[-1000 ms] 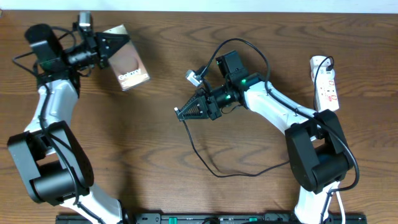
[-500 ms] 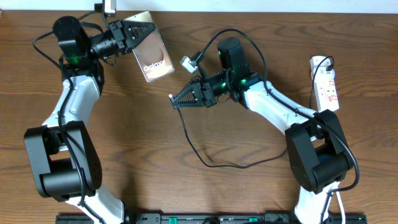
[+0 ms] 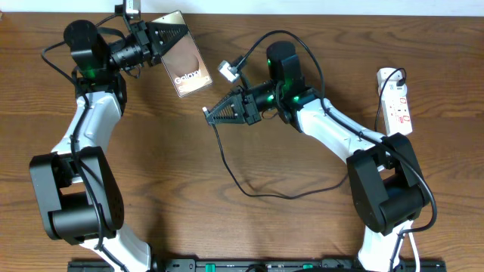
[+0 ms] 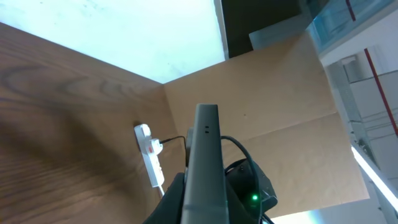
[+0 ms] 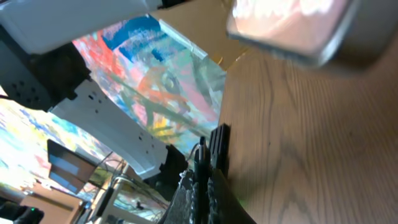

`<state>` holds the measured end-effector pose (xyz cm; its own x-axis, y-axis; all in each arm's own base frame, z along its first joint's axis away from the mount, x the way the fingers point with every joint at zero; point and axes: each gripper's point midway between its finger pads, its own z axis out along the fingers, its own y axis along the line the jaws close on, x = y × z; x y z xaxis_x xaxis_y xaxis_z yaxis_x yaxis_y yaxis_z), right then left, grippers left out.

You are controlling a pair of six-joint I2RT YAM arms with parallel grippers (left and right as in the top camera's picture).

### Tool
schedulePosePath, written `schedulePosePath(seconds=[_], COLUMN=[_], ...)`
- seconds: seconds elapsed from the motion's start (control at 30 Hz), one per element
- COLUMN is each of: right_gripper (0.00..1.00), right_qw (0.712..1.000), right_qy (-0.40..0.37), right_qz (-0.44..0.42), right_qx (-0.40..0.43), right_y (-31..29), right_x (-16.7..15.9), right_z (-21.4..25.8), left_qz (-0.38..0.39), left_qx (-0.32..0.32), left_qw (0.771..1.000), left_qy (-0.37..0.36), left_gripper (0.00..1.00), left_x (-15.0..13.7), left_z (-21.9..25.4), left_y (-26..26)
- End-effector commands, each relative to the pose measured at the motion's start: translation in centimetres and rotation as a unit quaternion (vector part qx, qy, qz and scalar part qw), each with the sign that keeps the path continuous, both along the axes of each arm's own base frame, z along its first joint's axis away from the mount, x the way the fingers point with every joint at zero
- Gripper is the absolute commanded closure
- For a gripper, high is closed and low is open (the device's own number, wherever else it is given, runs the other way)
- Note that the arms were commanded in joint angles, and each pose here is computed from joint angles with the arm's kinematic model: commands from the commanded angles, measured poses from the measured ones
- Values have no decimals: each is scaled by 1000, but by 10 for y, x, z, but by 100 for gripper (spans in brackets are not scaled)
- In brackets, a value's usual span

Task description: Plug charger to phone and switch on socket

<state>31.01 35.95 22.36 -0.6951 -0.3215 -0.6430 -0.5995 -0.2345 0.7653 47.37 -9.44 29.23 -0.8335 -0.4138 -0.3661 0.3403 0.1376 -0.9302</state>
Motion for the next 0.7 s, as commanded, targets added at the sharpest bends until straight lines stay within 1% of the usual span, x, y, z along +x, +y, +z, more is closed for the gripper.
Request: schedulePosePath(seconds=[0.0,0.33,0.5,0.67], right_gripper=[99,99,99,99], right_qw=[1000,999,998,999], right_qy=[19,29,38,33], right_qz=[-14,-38,-42,-42], right_qx=[-9,-11,-13,-6], right_y=[4,8,8,9], right_x=[7,16,17,18], right_z=[7,14,16,22], left_qz=[3,1,-5,-7], left_qx=[-5,-13,-19,-21], left_qw=[1000,1000,999,999], left_qy=[-10,-2,-29,-35], left_gripper=[93,93,92,93], left_x=[-3,-4,-8,-10], left_z=[20,23,37,42], left_y=[0,0,-1,-1])
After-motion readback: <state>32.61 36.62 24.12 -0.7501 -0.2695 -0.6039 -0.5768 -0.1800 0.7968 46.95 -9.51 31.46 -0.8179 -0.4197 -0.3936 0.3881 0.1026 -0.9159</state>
